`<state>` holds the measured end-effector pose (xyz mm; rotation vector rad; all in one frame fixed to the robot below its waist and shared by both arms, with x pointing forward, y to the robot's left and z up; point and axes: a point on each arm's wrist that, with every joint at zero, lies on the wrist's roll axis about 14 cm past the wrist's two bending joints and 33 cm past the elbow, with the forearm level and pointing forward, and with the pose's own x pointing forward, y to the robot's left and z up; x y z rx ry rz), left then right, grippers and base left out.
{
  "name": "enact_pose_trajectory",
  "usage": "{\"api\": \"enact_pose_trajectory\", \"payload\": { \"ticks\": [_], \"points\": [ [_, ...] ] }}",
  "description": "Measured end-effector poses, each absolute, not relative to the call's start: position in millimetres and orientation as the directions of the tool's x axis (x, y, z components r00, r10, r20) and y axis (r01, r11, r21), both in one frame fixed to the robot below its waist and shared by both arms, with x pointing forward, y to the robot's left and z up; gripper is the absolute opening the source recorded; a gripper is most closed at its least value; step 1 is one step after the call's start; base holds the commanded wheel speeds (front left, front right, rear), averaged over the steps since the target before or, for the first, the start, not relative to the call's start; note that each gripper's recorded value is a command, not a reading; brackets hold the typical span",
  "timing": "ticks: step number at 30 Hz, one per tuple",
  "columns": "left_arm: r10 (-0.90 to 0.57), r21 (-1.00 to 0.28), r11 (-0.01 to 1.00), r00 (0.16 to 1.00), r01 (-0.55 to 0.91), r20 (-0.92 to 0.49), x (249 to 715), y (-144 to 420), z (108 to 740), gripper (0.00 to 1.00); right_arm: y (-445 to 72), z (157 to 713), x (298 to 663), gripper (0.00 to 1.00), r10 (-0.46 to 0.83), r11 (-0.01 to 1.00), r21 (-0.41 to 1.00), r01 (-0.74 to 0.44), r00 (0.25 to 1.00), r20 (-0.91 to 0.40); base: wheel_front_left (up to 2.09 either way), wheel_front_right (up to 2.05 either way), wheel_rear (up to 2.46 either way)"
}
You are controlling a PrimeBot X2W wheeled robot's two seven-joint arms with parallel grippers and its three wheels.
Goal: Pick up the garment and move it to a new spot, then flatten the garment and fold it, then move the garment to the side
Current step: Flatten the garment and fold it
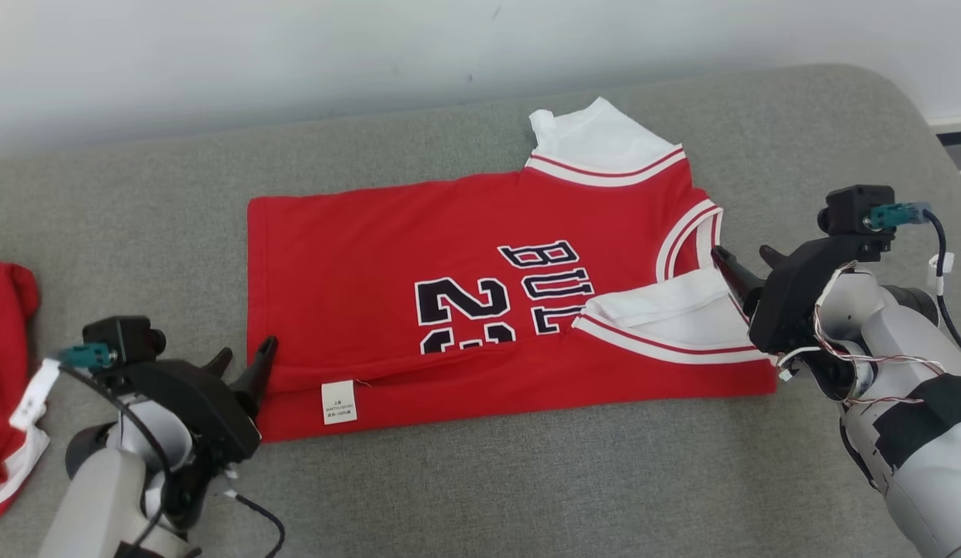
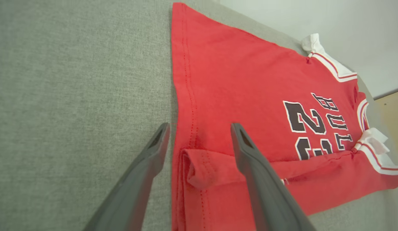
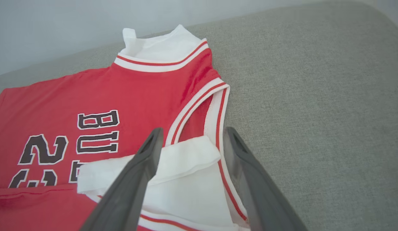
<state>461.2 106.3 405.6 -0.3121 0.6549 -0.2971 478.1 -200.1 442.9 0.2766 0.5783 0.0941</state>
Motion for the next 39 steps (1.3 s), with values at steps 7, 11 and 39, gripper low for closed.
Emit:
{"api": "enact_pose_trajectory", "payload": {
  "ticks": [7, 11, 39],
  "points": [
    [-0.345, -0.343, 0.917, 0.832, 0.202, -0.435, 444.0, 104.2, 418.7, 1.0, -219.0, 460.3, 466.6, 1.0, 0.115, 0.968, 0.251, -0.01, 0.906, -0.408, 0.0, 0.0, 0.0],
    [-0.33, -0.315, 0.923, 0.871, 0.218, -0.363, 422.4, 101.3, 424.8, 1.0, -221.5, 440.6, 433.9, 1.0, 0.107, 0.969, 0.247, -0.007, 0.913, -0.395, 0.0, 0.0, 0.0],
    [-0.328, -0.212, 0.94, 0.879, 0.267, -0.346, 396.4, 95.1, 404.3, 1.0, -219.5, 398.7, 396.1, 1.0, 0.062, 0.994, 0.104, -0.015, 0.884, -0.463, 0.0, 0.0, 0.0]
  ]
}}
